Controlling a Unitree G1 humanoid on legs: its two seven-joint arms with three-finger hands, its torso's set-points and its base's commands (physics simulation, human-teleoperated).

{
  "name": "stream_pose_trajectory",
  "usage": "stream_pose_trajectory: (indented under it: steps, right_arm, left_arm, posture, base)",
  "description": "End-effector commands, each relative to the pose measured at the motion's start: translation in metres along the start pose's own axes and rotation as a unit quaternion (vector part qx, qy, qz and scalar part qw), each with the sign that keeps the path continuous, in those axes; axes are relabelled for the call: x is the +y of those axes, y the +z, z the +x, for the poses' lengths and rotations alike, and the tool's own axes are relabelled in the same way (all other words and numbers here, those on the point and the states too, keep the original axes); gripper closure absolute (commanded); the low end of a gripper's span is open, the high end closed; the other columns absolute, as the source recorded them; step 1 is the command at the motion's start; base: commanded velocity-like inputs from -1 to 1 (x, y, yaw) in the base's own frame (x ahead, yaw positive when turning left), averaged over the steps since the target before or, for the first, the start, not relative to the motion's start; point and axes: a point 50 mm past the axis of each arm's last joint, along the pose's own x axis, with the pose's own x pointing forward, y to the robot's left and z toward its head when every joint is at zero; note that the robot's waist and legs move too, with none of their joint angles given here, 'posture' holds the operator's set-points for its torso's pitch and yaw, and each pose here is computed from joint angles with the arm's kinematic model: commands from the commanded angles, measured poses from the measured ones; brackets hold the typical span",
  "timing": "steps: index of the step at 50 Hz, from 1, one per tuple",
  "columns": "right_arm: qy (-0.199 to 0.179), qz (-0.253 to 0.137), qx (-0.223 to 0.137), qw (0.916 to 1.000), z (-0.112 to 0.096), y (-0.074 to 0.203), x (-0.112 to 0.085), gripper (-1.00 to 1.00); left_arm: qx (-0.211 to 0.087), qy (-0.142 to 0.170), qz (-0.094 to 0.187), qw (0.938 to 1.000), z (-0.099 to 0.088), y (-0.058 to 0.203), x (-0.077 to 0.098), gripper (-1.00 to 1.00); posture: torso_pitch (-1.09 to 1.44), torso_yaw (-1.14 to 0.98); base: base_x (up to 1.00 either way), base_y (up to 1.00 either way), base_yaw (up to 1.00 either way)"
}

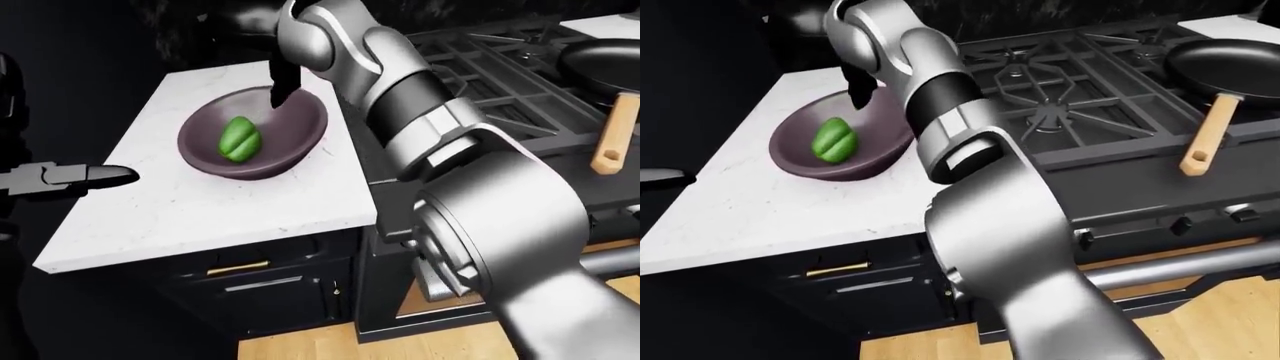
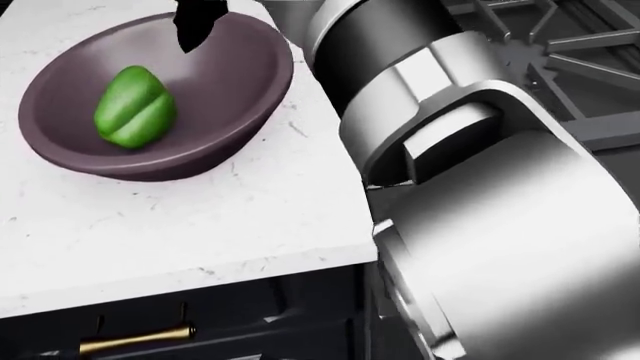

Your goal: Pick the bell pepper from the pan and place it in the bowl.

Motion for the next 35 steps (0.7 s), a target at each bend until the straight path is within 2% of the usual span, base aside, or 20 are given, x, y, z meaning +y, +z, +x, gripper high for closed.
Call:
stream_pose_trajectory:
  steps: [1, 3, 4, 7, 17, 24, 33, 35]
  right_arm:
    - [-0.029, -0.018, 0.002, 0.9994, -0.007, -0.001, -0.024, -0.46]
    - [-0.021, -0.019, 0.005, 0.9996, -0.008, -0.003, -0.024, -0.5]
    - [-0.018, -0.021, 0.006, 0.9996, -0.009, -0.005, -0.025, -0.7]
    - [-0.014, -0.023, 0.013, 0.9996, -0.014, -0.01, -0.032, -1.0]
    - [-0.016, -0.022, 0.044, 0.9987, -0.033, -0.035, -0.048, -1.0]
    - [-0.003, -0.023, 0.066, 0.9976, -0.046, -0.054, -0.05, -1.0]
    - [0.011, -0.001, 0.089, 0.996, -0.063, -0.07, -0.062, -1.0]
    - [0.016, 0.021, 0.09, 0.9956, -0.067, -0.073, -0.064, -1.0]
  left_arm:
    - [-0.038, 0.005, 0.012, 0.9992, 0.001, 0.015, 0.002, -1.0]
    - [-0.039, 0.006, 0.012, 0.9992, 0.001, 0.016, 0.003, -1.0]
    - [-0.039, 0.006, 0.012, 0.9991, 0.001, 0.016, 0.003, -1.0]
    - [-0.039, 0.006, 0.013, 0.9991, 0.001, 0.016, 0.003, -1.0]
    - [-0.04, 0.005, 0.013, 0.9991, 0.001, 0.018, 0.002, -1.0]
    - [-0.039, 0.004, 0.014, 0.9991, 0.002, 0.018, 0.001, -1.0]
    - [-0.04, 0.002, 0.014, 0.9991, 0.002, 0.019, 0.0, -1.0]
    - [-0.041, 0.002, 0.015, 0.9991, 0.002, 0.02, 0.0, -1.0]
  posture:
    - [0.0, 0.0]
    - [0.0, 0.0]
    - [0.0, 0.0]
    - [0.0, 0.0]
    - [0.0, 0.0]
    - [0.0, 0.0]
    - [0.0, 0.0]
    - [0.0, 0.0]
  base:
    - [0.0, 0.0, 0.0]
    - [0.0, 0.0, 0.0]
    - [0.0, 0.0, 0.0]
    - [0.0, 0.0, 0.0]
    - [0.0, 0.0, 0.0]
    - [0.0, 0.0, 0.0]
    - [0.0, 0.0, 0.0]
    - [0.0, 0.0, 0.0]
